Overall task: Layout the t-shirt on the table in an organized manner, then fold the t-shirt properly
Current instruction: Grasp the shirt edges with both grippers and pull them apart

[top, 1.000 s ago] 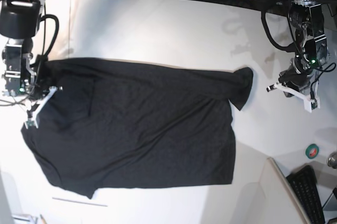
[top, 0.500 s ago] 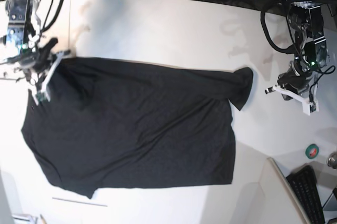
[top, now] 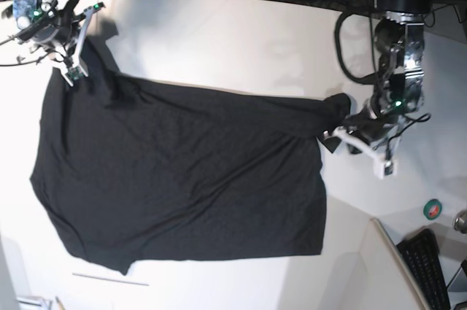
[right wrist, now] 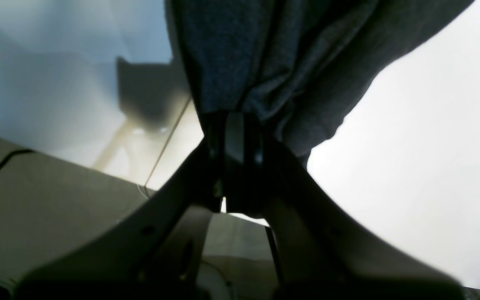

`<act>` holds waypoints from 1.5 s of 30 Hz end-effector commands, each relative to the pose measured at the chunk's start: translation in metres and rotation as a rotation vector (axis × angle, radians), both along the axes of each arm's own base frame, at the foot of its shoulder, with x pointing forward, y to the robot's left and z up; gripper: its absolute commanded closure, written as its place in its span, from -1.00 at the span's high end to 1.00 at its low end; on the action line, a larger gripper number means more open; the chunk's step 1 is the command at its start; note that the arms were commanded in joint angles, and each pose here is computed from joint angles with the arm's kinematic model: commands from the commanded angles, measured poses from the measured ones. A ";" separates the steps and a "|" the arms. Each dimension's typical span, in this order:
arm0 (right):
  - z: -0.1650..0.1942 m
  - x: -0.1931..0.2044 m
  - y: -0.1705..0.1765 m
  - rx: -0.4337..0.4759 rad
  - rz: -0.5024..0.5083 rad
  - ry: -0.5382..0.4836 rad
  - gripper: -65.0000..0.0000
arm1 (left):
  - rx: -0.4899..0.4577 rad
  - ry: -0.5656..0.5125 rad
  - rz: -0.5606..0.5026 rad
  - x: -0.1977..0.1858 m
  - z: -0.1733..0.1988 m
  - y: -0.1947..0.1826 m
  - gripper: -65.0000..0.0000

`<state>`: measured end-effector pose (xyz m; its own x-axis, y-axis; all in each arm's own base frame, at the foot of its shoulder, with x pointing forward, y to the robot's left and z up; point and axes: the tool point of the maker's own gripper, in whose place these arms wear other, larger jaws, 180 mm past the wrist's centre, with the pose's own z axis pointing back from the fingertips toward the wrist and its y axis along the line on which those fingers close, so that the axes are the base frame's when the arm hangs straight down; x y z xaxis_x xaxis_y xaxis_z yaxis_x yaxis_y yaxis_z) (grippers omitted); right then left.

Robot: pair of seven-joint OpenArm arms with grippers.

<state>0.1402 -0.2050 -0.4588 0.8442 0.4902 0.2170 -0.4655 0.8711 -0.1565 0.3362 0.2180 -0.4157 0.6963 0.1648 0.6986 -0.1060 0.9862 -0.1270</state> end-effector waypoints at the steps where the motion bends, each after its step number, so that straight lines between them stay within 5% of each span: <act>1: 0.001 0.001 0.010 0.018 0.046 -0.006 -1.00 | -0.009 -0.047 -0.017 0.014 0.011 -0.010 -1.00; 7: -0.008 -0.017 0.055 0.081 0.241 0.058 -1.00 | -0.059 0.047 -0.128 0.029 -0.024 -0.074 -1.00; 13: 0.007 0.016 0.065 0.086 0.270 -0.026 -1.00 | -0.005 0.113 -0.119 0.032 -0.054 -0.055 -1.00; 17: 0.041 0.063 0.051 0.067 0.189 -0.179 -0.93 | 0.059 0.154 -0.070 0.022 -0.067 -0.010 -1.00; 20: 0.066 0.102 0.021 0.045 0.054 -0.298 -0.35 | 0.109 0.179 -0.046 0.015 -0.070 0.021 -1.00; 23: 0.083 0.131 -0.025 0.031 -0.134 -0.385 -0.08 | 0.151 0.170 -0.032 0.012 -0.066 0.045 -1.00; 26: 0.082 0.147 -0.061 0.051 -0.284 -0.405 -0.13 | 0.175 0.149 -0.024 0.014 -0.061 0.058 -1.00; 31: 0.051 0.158 -0.061 0.128 -0.330 -0.346 -0.21 | 0.191 0.132 -0.018 0.020 -0.052 0.067 -1.00; 36: 0.012 0.163 -0.041 0.231 -0.331 -0.290 -0.99 | 0.187 0.085 -0.023 0.040 -0.036 0.061 -1.00; 45: -0.038 0.152 -0.091 0.202 -0.566 -0.240 -1.00 | 0.182 0.055 -0.037 0.051 -0.028 0.053 -1.00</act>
